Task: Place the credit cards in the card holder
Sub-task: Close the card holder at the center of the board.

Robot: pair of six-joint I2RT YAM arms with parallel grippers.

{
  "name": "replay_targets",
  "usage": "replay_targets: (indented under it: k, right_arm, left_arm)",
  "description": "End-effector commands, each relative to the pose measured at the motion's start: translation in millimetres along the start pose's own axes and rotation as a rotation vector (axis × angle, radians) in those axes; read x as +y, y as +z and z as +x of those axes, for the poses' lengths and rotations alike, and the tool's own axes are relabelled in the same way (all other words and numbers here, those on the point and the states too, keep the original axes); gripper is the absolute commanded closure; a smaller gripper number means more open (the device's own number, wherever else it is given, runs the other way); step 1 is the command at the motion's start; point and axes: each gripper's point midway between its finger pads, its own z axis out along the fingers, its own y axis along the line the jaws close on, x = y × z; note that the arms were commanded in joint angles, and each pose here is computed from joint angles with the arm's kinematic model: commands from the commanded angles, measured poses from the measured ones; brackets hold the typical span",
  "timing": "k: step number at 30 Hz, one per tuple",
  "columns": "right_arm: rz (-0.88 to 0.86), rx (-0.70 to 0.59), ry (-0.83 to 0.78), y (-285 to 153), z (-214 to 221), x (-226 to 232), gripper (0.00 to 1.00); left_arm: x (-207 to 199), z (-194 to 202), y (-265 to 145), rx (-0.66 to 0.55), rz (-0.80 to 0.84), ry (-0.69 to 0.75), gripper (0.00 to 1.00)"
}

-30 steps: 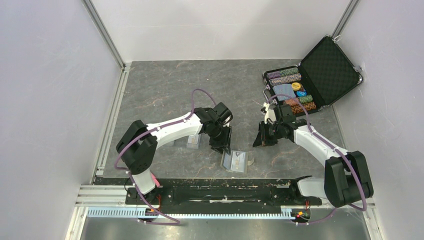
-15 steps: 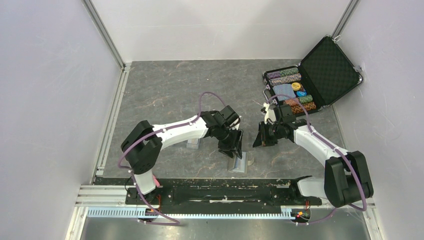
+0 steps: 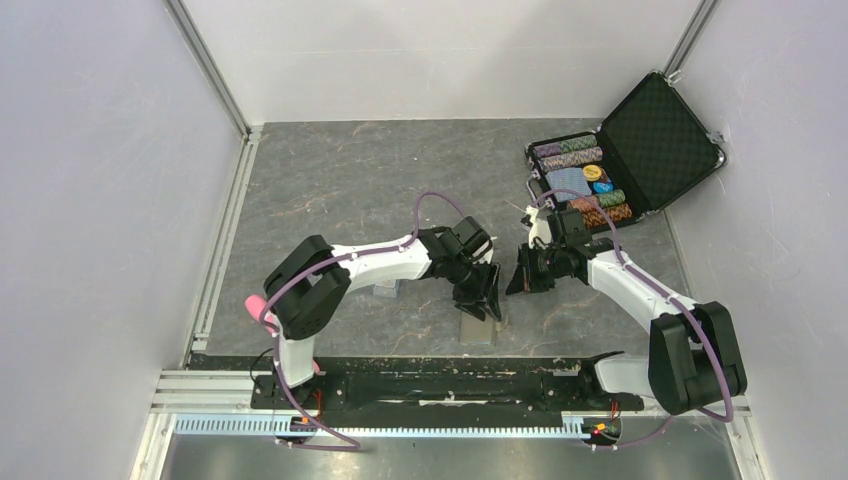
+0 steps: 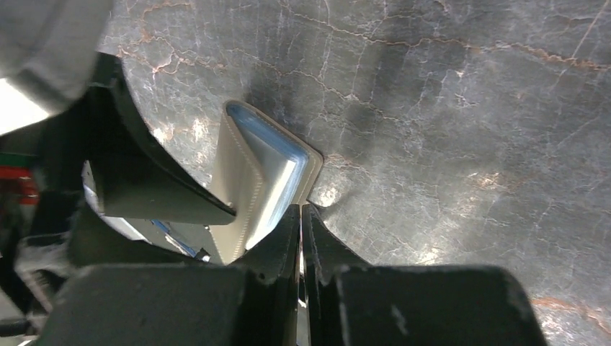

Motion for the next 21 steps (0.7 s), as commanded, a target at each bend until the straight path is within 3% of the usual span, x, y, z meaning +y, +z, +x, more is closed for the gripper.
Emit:
replay_targets:
  k: [1, 10, 21]
  right_arm:
    - [-0.065, -0.015, -0.018, 0, -8, 13, 0.98]
    - [-0.176, 0.023, 0.015, 15, 9, 19, 1.00]
    - [-0.258, 0.075, 0.049, 32, 28, 21, 1.00]
  left_arm:
    - [-18, -5, 13, 0.003, 0.108, -0.025, 0.54]
    - [-1, -1, 24, 0.015, 0.076, -0.054, 0.76]
    - [23, 7, 37, 0.042, 0.015, -0.073, 0.81]
